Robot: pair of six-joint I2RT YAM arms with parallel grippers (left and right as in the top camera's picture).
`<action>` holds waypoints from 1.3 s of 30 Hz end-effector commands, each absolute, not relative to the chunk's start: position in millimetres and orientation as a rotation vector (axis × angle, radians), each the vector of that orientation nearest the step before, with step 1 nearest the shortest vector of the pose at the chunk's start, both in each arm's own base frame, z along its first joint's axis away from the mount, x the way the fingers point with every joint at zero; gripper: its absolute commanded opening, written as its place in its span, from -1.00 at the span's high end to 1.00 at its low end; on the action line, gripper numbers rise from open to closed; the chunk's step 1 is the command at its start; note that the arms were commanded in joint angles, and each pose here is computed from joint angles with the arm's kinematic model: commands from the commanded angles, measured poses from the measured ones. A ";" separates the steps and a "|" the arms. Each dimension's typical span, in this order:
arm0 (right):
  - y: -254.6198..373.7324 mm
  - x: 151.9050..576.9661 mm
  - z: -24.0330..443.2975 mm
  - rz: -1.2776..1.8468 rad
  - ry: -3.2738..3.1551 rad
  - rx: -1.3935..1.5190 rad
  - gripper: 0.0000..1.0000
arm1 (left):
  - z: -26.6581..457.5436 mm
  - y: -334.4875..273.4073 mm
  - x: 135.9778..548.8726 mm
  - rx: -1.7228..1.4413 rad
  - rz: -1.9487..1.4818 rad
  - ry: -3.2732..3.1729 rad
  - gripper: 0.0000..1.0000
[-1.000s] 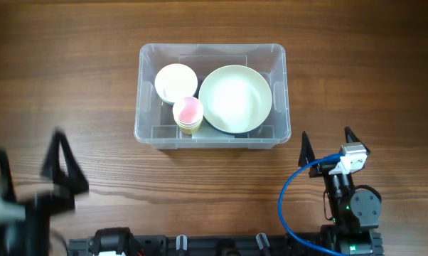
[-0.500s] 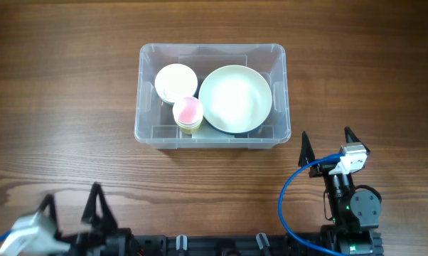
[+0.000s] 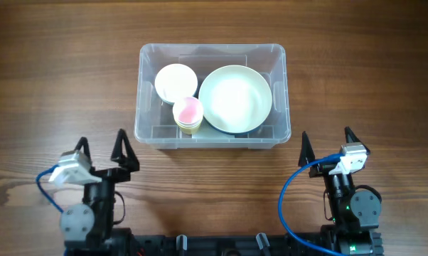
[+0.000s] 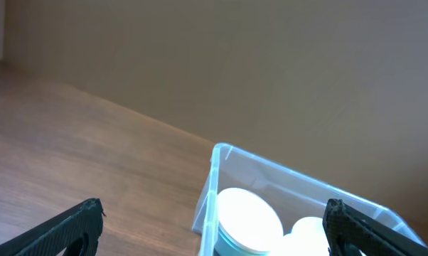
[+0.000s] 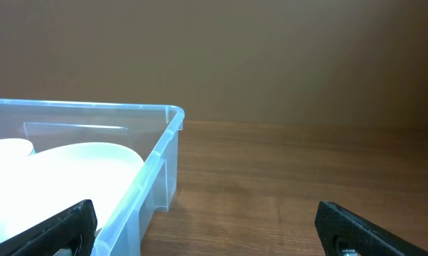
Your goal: Pack container
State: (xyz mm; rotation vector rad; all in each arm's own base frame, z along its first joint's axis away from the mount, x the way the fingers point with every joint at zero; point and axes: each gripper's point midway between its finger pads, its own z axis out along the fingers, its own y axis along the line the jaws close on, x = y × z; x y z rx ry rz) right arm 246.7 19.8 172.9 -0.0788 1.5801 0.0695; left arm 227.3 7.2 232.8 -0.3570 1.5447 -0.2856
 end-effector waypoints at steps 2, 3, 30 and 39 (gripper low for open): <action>21.2 245.9 175.5 0.067 1.566 -0.097 -0.99 | 203.2 2.2 236.7 -0.300 -0.263 1.574 -0.99; 21.2 245.9 175.5 0.067 1.566 -0.097 -0.99 | 199.8 2.2 237.5 -0.296 -0.258 1.580 -0.99; 21.2 245.9 175.5 0.067 1.566 -0.097 -1.00 | 154.8 -10.5 243.7 -0.062 -0.137 1.684 -1.00; 21.2 245.9 175.5 0.067 1.566 -0.097 -1.00 | 154.7 -15.8 243.4 -0.024 -0.136 1.685 -0.99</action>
